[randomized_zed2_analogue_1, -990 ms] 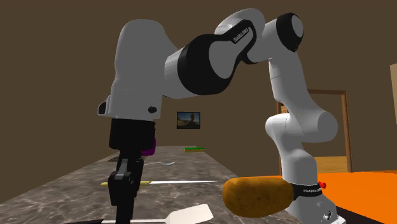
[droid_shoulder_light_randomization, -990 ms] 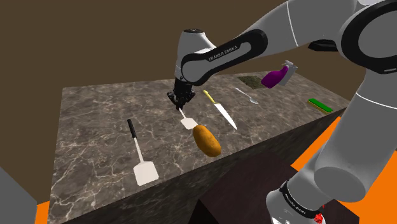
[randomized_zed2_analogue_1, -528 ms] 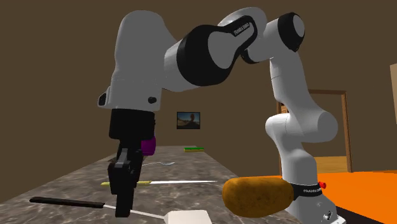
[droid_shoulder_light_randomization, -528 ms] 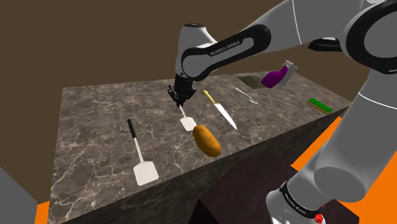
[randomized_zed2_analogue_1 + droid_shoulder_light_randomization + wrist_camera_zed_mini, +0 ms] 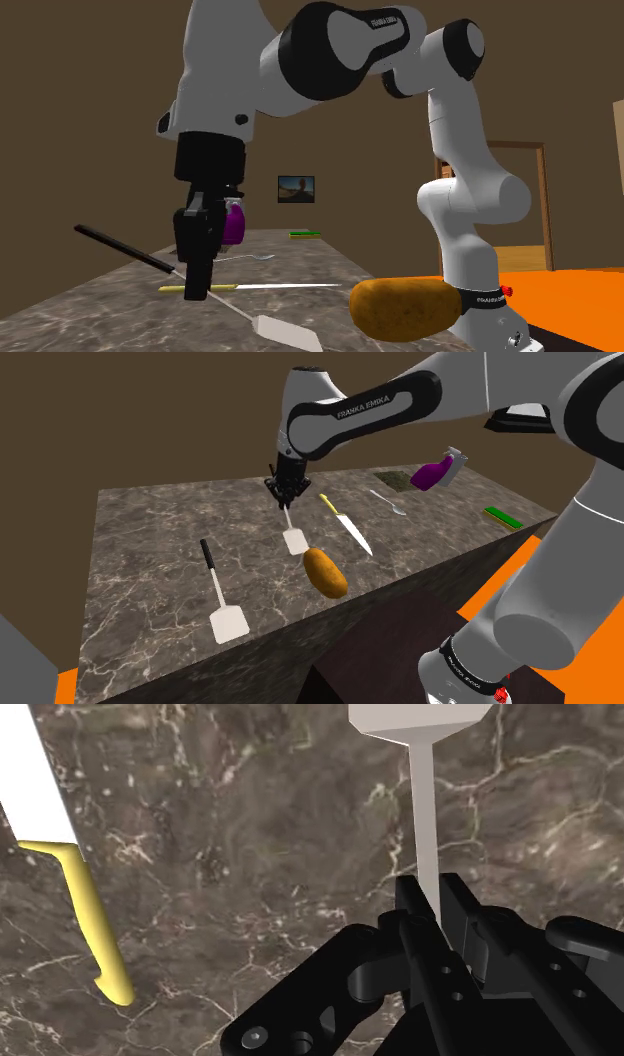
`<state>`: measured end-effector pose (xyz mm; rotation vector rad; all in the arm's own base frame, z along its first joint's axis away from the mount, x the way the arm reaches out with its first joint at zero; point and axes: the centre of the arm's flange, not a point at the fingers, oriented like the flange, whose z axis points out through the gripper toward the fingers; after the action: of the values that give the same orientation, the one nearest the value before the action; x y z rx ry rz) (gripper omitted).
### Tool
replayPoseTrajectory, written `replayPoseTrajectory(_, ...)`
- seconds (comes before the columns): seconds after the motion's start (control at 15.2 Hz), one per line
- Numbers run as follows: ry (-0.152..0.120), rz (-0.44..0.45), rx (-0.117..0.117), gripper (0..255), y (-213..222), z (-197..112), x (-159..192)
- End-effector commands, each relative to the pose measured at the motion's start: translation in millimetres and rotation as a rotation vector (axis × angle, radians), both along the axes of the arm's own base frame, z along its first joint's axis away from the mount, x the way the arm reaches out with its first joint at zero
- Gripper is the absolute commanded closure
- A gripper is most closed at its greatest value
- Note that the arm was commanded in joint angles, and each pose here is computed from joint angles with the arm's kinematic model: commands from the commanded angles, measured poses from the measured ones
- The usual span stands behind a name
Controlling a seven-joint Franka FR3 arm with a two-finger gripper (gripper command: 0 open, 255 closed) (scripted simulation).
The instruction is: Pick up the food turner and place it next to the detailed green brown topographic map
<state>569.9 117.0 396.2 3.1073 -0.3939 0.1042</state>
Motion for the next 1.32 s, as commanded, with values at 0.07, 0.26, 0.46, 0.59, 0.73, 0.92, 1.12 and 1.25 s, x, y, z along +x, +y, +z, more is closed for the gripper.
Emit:
replayPoseTrajectory(0.07,0.001,0.000,0.000,255,0,16,0)
replayPoseTrajectory(0.26,0.001,0.000,0.000,255,-12,26,-5)
replayPoseTrajectory(0.46,0.001,0.000,0.000,255,-48,26,-22)
replayPoseTrajectory(0.59,0.001,0.000,0.000,255,-71,26,-33)
replayPoseTrajectory(0.73,0.001,0.000,0.000,255,-95,26,-45)
replayPoseTrajectory(0.92,0.001,0.000,0.000,255,-131,27,-61)
replayPoseTrajectory(1.12,0.001,0.000,0.000,255,-167,27,-78)
replayPoseTrajectory(1.25,0.001,0.000,0.000,255,-191,27,-90)
